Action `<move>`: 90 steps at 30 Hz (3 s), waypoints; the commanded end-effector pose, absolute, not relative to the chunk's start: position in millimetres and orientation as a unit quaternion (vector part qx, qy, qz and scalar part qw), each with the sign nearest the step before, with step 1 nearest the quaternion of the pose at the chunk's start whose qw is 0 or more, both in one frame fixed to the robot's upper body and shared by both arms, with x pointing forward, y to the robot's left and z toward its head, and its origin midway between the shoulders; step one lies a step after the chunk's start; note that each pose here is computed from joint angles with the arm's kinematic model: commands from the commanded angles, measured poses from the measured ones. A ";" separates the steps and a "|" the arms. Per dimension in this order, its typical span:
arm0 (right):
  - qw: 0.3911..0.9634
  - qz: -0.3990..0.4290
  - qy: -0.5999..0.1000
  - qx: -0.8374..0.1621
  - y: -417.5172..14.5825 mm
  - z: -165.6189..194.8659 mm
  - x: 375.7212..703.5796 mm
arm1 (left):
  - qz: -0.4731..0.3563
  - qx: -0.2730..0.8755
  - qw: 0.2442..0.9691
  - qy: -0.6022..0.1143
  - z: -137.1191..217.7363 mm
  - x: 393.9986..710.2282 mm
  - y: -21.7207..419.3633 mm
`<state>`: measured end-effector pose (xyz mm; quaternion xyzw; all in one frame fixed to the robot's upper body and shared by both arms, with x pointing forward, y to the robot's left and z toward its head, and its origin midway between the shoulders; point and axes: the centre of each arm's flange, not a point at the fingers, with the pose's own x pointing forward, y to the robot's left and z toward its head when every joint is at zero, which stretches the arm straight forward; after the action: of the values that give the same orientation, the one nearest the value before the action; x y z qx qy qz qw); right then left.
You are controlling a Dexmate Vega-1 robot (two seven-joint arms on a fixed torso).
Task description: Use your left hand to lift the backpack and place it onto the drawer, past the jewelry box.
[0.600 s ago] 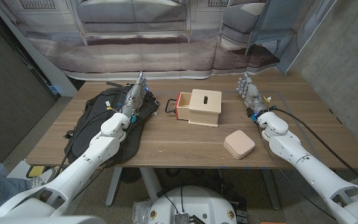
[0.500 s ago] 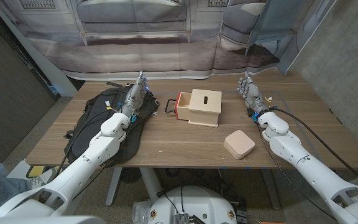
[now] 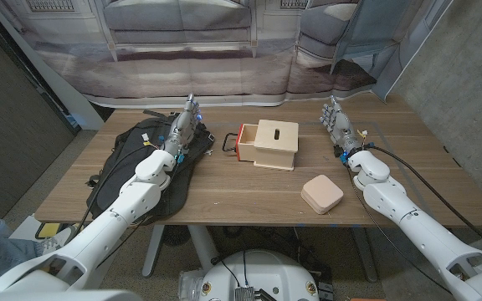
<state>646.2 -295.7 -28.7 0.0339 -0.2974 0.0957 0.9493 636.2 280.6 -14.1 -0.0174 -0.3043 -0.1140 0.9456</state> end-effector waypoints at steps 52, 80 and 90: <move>0.945 0.094 -0.310 0.031 -279.3 -25.8 640.7 | -0.103 0.051 0.926 -0.358 -6.4 580.2 295.7; 0.945 0.096 -0.312 0.031 -274.3 -24.9 643.9 | -0.092 0.075 0.928 -0.354 -23.4 553.4 298.7; 0.942 0.096 -0.321 0.028 -270.1 -16.0 645.0 | -0.084 0.092 0.924 -0.360 -26.9 539.7 302.4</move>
<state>643.7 -274.3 -23.2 0.0304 -0.3124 0.0948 0.9447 553.3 300.1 -22.4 0.0754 -0.3567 -0.0911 0.9267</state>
